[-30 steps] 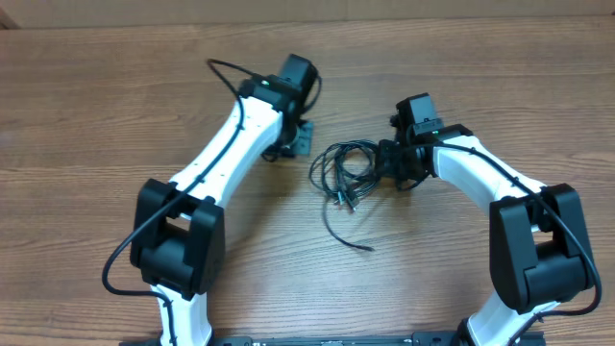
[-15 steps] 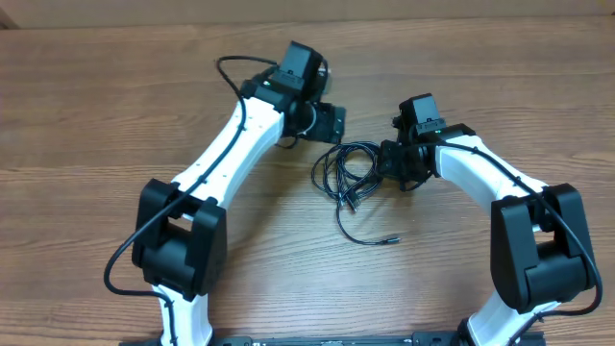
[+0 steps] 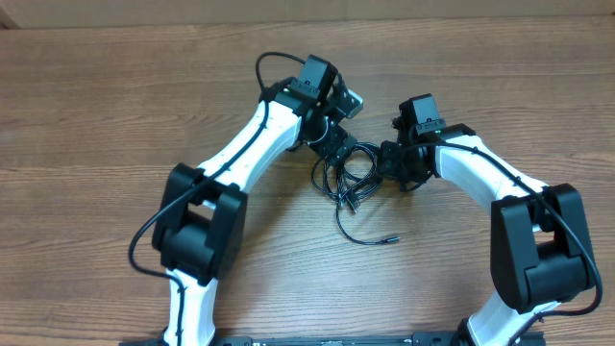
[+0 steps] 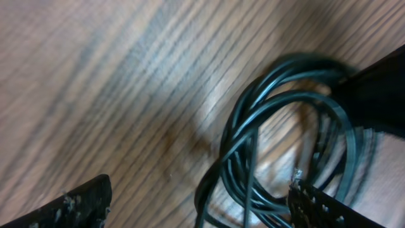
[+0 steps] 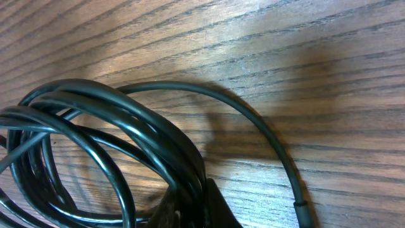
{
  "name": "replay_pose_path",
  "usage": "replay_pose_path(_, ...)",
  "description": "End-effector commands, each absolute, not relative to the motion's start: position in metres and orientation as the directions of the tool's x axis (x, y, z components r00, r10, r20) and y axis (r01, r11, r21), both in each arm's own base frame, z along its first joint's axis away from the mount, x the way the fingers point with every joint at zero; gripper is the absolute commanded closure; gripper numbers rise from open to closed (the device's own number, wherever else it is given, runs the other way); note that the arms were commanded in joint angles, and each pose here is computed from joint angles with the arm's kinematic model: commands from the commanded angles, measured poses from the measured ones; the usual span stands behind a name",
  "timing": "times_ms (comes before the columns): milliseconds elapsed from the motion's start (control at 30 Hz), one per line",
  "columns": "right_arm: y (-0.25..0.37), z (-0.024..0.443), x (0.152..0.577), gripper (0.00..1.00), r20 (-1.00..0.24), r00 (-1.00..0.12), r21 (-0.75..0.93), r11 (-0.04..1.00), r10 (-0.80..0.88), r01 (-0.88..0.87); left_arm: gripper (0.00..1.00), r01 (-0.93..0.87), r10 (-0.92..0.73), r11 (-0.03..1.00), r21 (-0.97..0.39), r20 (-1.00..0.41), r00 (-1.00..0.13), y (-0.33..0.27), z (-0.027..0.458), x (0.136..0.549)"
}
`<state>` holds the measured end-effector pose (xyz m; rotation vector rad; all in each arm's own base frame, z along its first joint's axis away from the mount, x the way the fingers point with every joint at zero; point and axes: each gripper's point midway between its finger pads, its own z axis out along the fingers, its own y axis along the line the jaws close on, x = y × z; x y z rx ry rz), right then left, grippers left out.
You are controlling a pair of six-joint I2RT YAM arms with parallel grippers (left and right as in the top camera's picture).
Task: Untangle cables
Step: 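Hold the bundle with the right gripper and pull a loop leftward with the left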
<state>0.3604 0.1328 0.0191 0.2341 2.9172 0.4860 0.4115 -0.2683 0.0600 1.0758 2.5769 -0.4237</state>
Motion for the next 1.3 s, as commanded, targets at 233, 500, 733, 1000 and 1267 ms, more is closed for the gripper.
replay_pose_path(233, 0.136, 0.017, 0.359, 0.96, -0.135, -0.974, 0.345, 0.930, 0.183, 0.127, 0.66, 0.754, 0.670, 0.619, -0.219, -0.354, -0.652, -0.276, 0.030, 0.402)
replay_pose_path(500, 0.136, 0.017, 0.359, 0.96, -0.135, -0.974, 0.345, 0.930, 0.183, 0.127, 0.96, 0.730, 0.654, 0.639, -0.242, -0.328, -0.682, -0.274, 0.029, 0.397)
replay_pose_path(733, 0.133, 0.016, 0.359, 0.96, -0.138, -0.973, 0.330, 0.935, 0.185, 0.131, 0.96, 0.709, 0.635, 0.663, -0.240, -0.323, -0.702, -0.269, 0.040, 0.399)
replay_pose_path(1000, 0.108, 0.009, 0.354, 0.96, -0.133, -0.958, 0.204, 0.953, 0.253, 0.223, 0.96, 0.432, 0.346, 0.884, -0.176, -0.374, -0.860, -0.201, 0.101, 0.444)
replay_pose_path(1267, 0.107, 0.009, 0.353, 0.96, -0.130, -0.959, 0.201, 0.954, 0.252, 0.224, 0.87, 0.065, -0.027, 0.920, -0.386, -0.230, -0.973, -0.154, 0.140, 0.425)
